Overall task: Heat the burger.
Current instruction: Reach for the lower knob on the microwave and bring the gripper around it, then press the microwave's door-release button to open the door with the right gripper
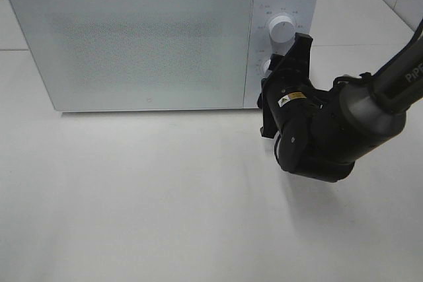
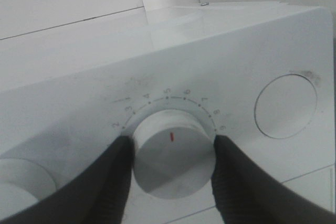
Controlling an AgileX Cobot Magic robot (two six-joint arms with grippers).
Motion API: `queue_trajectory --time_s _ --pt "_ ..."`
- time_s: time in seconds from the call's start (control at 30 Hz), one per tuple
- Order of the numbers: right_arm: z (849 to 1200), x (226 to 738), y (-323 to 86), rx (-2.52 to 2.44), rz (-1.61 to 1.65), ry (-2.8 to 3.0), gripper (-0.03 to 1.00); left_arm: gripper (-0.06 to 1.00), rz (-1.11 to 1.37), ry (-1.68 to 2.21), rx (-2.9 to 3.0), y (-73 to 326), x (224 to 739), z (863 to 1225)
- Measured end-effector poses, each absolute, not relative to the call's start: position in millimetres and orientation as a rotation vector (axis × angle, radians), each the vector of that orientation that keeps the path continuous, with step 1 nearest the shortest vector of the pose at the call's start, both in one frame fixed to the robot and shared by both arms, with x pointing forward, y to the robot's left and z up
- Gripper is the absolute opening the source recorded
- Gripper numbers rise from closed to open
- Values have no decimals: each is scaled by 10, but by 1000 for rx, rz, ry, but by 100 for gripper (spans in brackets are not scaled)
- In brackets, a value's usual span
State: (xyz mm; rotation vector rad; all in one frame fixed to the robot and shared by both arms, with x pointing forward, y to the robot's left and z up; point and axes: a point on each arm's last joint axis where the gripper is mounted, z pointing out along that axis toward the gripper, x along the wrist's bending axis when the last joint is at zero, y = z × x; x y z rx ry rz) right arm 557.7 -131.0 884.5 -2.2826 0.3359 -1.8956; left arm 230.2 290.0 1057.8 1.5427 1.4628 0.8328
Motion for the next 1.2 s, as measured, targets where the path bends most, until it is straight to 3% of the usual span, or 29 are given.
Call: queue_trajectory --time_s 0.03,0.1,0.2,0.27,0.77,1.2 --pt "8845 5577 -1310 -2283 -1896 336 48 97 833 1463 1543 2900 2302 10578" --pt "8865 5565 -1275 -2291 -1897 292 61 97 833 1463 1543 2900 2302 10578" --pt "8882 5556 -1274 -2293 -1901 276 64 97 833 1463 1543 2900 2302 10578" --pt "8967 5526 -1285 -2306 -1930 202 72 97 833 1463 1543 2900 2302 10578" --pt "9132 5194 -1467 -2547 -1856 -298 74 97 833 1463 1543 2900 2302 10578" --pt "9323 4983 -1469 -2581 -1551 -1480 74 97 833 1463 1543 2900 2302 10578"
